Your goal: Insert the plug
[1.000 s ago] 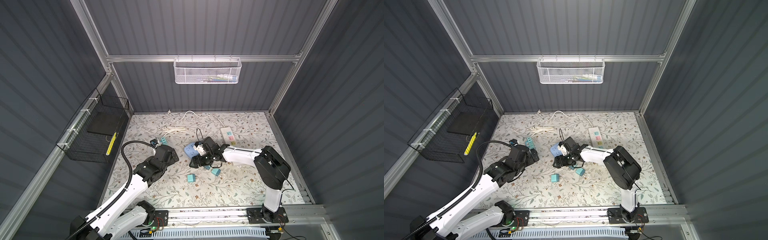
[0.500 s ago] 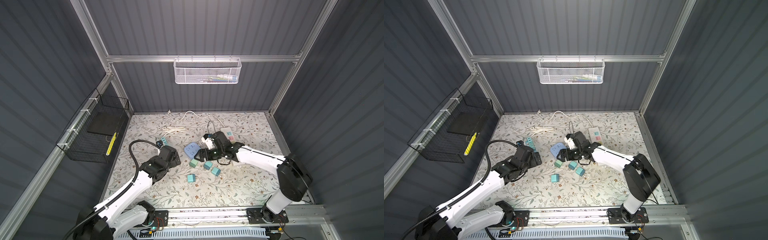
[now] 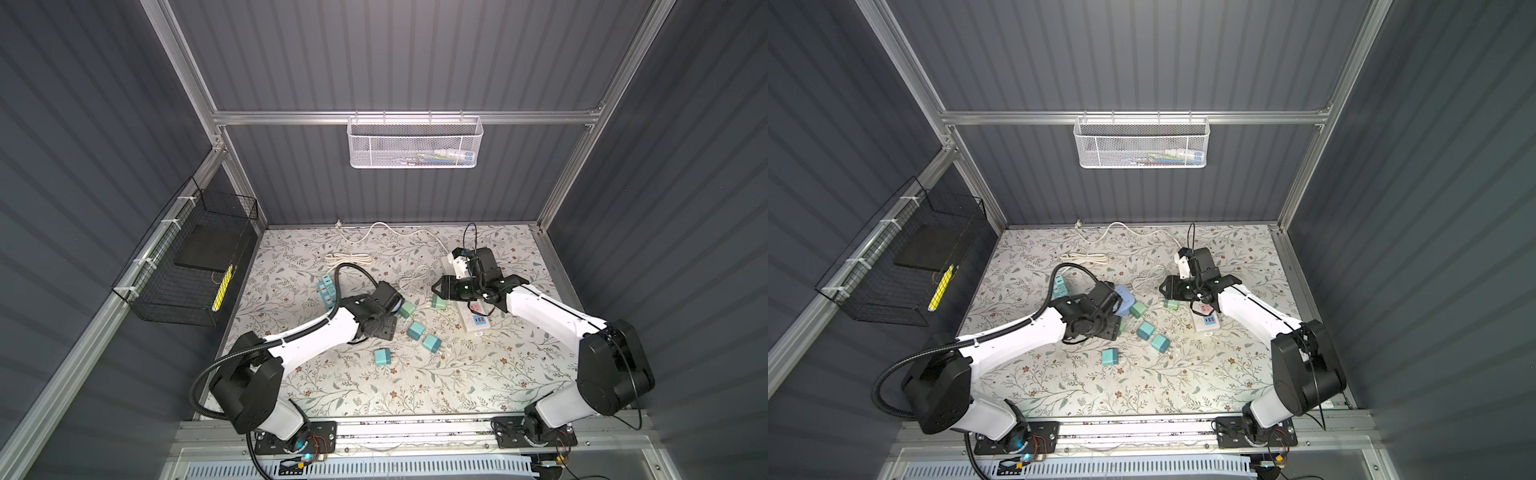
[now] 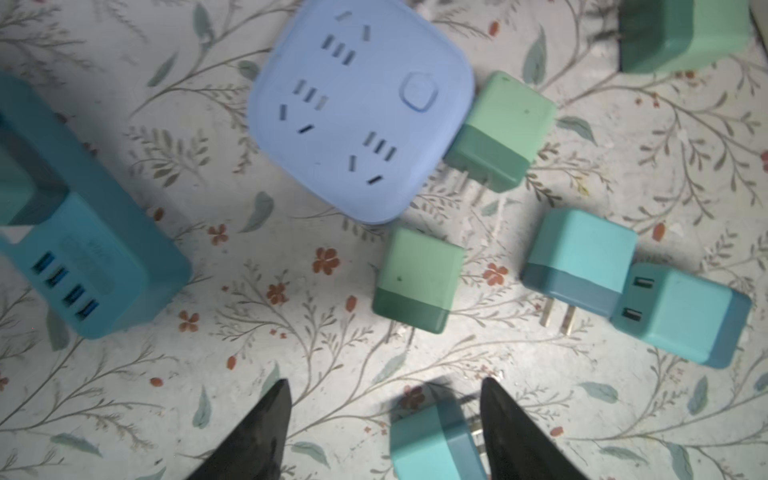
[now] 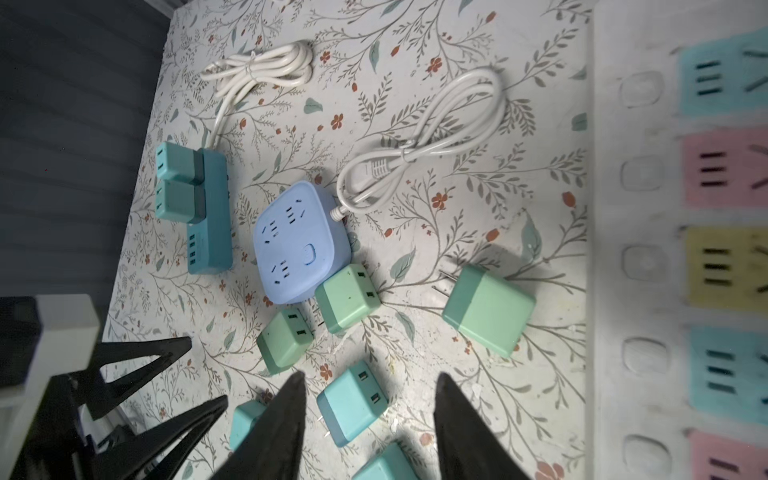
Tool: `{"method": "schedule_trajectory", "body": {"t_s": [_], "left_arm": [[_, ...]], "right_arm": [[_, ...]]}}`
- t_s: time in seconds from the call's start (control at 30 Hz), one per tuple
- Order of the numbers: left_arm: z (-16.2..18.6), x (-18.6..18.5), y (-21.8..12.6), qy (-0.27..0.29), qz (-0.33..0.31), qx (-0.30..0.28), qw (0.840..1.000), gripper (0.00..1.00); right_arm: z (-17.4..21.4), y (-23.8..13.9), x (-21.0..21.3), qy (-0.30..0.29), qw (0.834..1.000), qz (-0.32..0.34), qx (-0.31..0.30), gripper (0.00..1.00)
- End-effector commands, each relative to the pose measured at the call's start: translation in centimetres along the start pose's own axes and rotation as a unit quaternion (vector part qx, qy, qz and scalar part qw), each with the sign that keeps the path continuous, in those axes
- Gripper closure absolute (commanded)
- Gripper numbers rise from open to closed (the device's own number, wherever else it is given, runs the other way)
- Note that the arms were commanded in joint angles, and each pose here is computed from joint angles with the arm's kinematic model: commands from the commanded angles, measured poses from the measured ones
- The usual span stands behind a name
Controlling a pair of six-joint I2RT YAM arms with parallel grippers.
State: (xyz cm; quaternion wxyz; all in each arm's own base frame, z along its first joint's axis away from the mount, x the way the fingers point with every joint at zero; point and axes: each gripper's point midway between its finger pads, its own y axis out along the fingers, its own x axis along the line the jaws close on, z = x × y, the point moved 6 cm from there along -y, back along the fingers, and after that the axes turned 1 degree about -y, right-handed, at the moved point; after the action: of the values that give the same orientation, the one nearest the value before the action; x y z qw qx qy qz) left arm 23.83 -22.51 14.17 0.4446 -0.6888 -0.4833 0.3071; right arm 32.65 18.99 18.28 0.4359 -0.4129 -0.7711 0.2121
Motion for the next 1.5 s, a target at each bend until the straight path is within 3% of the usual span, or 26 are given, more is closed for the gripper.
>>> {"method": "schedule_trajectory", "body": {"t_s": [0.0,0.27,0.4,0.7,0.93,1.07,1.27,1.47], "left_arm": [[1.0,-1.2,1.0,0.063,-0.011,0.050,0.997,0.25],[0.0,-1.3,3.5,0.096,-0.060,0.060,0.992,0.24],[-0.3,-1.9,4.4,0.113,-0.050,0.064,0.990,0.25],[0.2,-1.9,6.9,0.115,-0.047,0.077,0.989,0.42],[0.2,-1.2,7.5,0.105,-0.054,0.074,0.990,0.45],[0.2,-1.1,7.4,0.104,-0.059,0.074,0.990,0.54],[-0.5,-1.3,5.5,0.108,-0.035,0.035,0.993,0.64],[-2.0,-1.6,2.2,0.113,0.008,-0.054,0.992,0.70]], "right_arm": [[0.3,0.1,0.5,-0.008,1.000,-0.016,0.004,0.44],[0.9,-0.1,0.4,-0.009,1.000,-0.019,0.004,0.40],[1.3,-0.2,0.2,-0.011,1.000,-0.016,0.005,0.40],[1.9,-0.5,-0.2,-0.011,1.000,-0.007,0.003,0.42],[2.1,-0.9,-0.2,-0.014,1.000,-0.007,0.002,0.42],[2.2,-1.1,-0.1,-0.017,1.000,-0.007,0.001,0.42],[1.9,-1.4,-0.5,-0.023,1.000,0.016,-0.010,0.42],[1.9,-2.1,-0.4,-0.027,0.999,0.017,-0.017,0.42]]}}
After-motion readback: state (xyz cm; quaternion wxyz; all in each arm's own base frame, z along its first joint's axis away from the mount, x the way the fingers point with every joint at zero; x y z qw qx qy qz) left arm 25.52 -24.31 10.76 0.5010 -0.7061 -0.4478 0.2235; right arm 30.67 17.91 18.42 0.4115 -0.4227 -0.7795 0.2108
